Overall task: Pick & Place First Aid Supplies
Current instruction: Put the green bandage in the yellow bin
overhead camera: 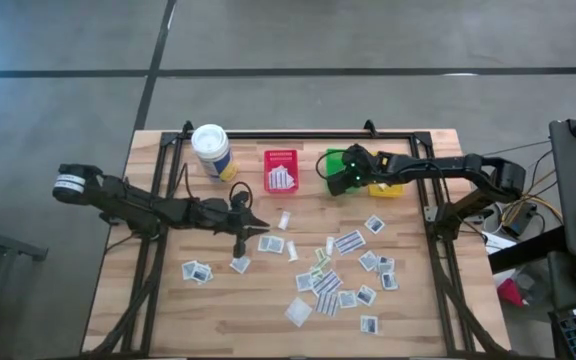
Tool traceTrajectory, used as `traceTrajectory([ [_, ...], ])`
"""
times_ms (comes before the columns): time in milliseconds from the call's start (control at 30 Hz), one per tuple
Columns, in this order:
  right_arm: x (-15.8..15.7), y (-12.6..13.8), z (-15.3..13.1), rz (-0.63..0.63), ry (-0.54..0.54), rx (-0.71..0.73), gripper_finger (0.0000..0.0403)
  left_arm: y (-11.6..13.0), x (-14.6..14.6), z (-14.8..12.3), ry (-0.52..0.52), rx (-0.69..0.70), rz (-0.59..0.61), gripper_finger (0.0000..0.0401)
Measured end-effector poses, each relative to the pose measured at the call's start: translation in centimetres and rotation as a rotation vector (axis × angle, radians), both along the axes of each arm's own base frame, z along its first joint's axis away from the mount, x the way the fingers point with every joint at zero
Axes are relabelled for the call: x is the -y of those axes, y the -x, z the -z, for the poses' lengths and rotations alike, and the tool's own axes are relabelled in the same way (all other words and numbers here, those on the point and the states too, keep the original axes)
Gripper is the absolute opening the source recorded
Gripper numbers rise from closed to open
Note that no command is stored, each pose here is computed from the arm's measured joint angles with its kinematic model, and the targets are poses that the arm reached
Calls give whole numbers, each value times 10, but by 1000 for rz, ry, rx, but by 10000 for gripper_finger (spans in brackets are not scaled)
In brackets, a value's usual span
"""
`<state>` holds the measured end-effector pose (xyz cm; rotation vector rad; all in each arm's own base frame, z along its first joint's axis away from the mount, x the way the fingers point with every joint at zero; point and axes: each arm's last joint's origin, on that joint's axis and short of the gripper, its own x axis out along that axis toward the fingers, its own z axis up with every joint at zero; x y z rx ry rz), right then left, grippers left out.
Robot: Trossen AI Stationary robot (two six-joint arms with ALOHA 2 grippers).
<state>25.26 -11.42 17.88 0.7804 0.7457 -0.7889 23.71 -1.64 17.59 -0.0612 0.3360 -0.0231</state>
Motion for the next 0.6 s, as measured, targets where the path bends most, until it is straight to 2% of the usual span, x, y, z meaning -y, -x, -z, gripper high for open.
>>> traceTrajectory([
  [267, -12, 6, -30, -29, 40, 110, 115, -1, 1, -4, 16, 43, 31, 64],
  [467, -49, -1, -42, -135, 40, 169, 102, -1, 3, -4, 21, 43, 44, 64],
  [600, -79, -8, -40, -204, 54, 160, 92, -1, 3, -4, 34, 42, 40, 64],
])
